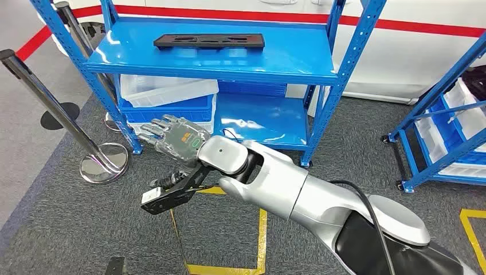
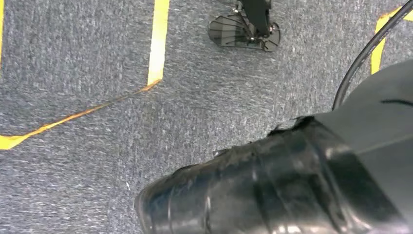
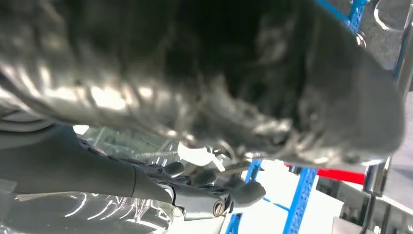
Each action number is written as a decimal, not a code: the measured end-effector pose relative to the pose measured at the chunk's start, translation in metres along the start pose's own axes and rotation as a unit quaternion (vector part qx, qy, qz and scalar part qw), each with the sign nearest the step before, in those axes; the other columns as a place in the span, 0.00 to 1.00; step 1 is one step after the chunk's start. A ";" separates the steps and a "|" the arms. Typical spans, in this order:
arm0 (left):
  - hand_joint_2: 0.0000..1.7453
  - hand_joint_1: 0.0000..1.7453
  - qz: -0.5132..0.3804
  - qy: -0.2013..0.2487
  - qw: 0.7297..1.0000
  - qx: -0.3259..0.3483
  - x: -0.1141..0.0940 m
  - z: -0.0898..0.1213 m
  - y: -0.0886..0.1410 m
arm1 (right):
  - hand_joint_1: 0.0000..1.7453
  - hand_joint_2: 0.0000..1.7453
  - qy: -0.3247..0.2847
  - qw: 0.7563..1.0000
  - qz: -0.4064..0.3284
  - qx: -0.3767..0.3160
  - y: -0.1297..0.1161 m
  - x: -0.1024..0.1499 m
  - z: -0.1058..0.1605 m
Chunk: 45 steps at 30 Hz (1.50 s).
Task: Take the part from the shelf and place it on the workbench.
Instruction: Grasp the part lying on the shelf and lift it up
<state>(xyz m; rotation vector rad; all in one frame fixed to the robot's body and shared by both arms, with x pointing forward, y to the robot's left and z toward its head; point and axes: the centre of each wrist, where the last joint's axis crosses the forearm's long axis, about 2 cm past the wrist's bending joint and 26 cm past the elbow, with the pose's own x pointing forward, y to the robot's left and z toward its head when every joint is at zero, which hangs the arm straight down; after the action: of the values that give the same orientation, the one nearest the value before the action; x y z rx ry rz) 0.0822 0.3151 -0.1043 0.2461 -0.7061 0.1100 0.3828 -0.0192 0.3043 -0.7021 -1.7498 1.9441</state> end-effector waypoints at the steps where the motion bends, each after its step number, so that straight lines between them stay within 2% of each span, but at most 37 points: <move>1: 0.00 0.00 0.000 0.000 1.000 0.000 0.000 0.000 0.000 | 0.00 0.00 0.000 1.000 0.000 0.000 0.000 0.000 0.000; 29: 0.00 0.00 0.002 0.003 1.000 -0.004 -0.003 0.001 0.000 | 0.00 0.00 0.003 1.000 0.003 0.002 0.001 -0.001 0.000; 37: 0.00 0.00 0.004 0.000 1.000 -0.007 0.000 0.000 -0.001 | 0.00 0.00 0.005 1.000 -0.024 -0.010 -0.003 -0.001 0.000; 45: 0.00 0.00 0.002 0.005 1.000 -0.006 -0.005 0.003 0.000 | 0.00 0.00 0.016 0.999 -0.022 -0.017 0.002 0.000 0.000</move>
<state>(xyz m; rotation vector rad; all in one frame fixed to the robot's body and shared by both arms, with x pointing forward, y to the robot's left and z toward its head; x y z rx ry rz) 0.0770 0.3142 -0.1053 0.2325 -0.6966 0.1102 0.3830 -0.0199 0.3023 -0.6974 -1.7674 1.8684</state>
